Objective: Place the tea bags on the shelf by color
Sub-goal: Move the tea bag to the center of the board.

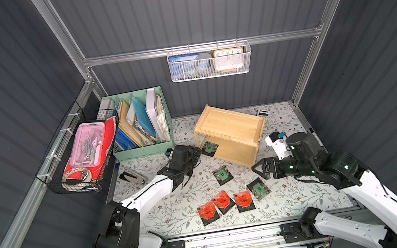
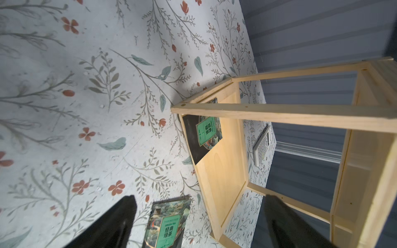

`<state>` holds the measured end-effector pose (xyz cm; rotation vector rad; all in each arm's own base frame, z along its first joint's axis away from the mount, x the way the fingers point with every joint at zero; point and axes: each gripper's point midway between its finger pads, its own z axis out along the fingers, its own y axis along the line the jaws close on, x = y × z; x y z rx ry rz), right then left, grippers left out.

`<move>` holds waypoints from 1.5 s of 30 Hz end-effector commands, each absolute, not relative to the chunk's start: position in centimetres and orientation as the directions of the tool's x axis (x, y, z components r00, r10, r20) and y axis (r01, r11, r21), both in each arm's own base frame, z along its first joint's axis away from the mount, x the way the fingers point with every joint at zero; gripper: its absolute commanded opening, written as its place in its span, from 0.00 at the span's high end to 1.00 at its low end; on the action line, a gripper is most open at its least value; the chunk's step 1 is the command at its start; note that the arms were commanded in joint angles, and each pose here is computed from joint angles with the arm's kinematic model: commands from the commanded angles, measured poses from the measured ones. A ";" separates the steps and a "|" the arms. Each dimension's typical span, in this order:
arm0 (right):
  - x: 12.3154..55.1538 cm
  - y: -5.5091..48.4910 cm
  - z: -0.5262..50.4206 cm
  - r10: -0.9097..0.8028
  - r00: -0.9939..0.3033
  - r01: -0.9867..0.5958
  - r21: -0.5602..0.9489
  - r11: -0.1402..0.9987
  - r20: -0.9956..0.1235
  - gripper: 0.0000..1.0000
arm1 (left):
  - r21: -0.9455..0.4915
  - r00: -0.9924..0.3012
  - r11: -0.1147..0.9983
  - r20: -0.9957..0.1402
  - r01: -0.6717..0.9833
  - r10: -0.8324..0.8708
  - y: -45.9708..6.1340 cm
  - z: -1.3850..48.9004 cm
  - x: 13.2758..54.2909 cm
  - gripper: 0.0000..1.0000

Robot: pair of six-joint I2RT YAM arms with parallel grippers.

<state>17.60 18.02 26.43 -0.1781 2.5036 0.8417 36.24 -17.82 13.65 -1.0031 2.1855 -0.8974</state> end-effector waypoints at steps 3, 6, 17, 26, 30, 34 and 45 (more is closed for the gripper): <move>15.6 20.1 22.7 -0.011 -0.936 -0.244 0.626 0.741 -0.351 0.14 | -0.693 -0.667 0.578 -0.187 -0.432 -0.722 -18.6 12.8 33.3 0.00; 15.5 20.5 20.7 -0.005 -0.946 -0.217 0.624 0.750 -0.323 0.17 | -0.706 -0.706 0.586 -0.173 -0.398 -0.687 -19.7 13.2 32.6 0.00; 17.6 23.9 15.5 -0.041 -0.914 -0.245 0.471 0.847 -0.403 0.29 | -0.696 -0.786 0.638 -0.172 -0.330 -0.594 -19.6 13.7 29.0 0.00; 21.7 25.6 11.8 -0.120 -0.874 -0.258 0.240 0.936 -0.471 0.29 | -0.682 -0.764 0.646 -0.199 -0.342 -0.614 -17.2 14.0 26.4 0.00; 23.2 26.3 10.8 -0.115 -0.874 -0.232 0.197 0.953 -0.473 0.32 | -0.667 -0.767 0.661 -0.207 -0.344 -0.608 -16.7 14.1 25.7 0.00; 24.1 27.7 9.6 -0.123 -0.879 -0.231 0.186 0.955 -0.461 0.41 | -0.663 -0.771 0.662 -0.199 -0.349 -0.605 -16.4 14.1 25.1 0.00; 27.1 28.2 6.9 -0.074 -0.881 -0.155 0.135 0.979 -0.467 0.48 | -0.649 -0.747 0.659 -0.205 -0.379 -0.632 -15.1 14.5 24.0 0.00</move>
